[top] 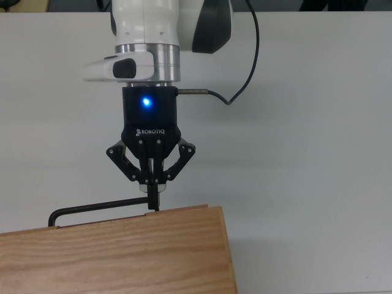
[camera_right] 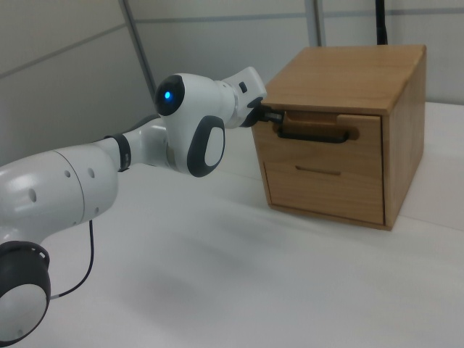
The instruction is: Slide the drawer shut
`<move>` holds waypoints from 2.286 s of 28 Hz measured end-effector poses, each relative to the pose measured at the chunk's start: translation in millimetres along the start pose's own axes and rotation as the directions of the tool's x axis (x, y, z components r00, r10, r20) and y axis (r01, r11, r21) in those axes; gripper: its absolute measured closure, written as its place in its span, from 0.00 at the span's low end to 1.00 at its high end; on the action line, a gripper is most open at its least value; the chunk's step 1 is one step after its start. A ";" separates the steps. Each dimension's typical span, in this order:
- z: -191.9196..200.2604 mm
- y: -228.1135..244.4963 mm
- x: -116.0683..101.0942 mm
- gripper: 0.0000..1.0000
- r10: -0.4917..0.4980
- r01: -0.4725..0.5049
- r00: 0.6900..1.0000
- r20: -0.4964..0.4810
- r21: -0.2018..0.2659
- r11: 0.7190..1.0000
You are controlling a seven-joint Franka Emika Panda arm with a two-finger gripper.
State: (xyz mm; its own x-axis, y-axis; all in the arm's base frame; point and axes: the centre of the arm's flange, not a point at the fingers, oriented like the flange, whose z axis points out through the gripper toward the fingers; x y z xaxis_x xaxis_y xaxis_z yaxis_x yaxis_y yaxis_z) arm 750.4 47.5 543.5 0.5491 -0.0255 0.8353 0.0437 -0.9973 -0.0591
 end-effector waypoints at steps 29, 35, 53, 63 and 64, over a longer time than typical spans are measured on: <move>-192.0 15.0 37.7 0.58 0.087 -0.070 0.758 0.646 -0.052 0.996; -218.8 40.8 31.7 0.32 0.115 -0.064 0.694 0.711 -0.098 0.993; -228.6 51.7 12.0 0.00 0.057 0.061 0.582 0.811 -0.113 0.992; -228.2 51.4 11.7 0.00 0.056 0.062 0.581 0.812 -0.112 0.992; -228.2 51.3 11.7 0.00 0.056 0.062 0.581 0.812 -0.112 0.992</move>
State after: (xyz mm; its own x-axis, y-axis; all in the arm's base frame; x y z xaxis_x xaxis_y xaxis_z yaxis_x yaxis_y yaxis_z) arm 568.7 -19.7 675.0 0.9992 -0.0145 0.0385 -0.0166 -0.9984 0.0541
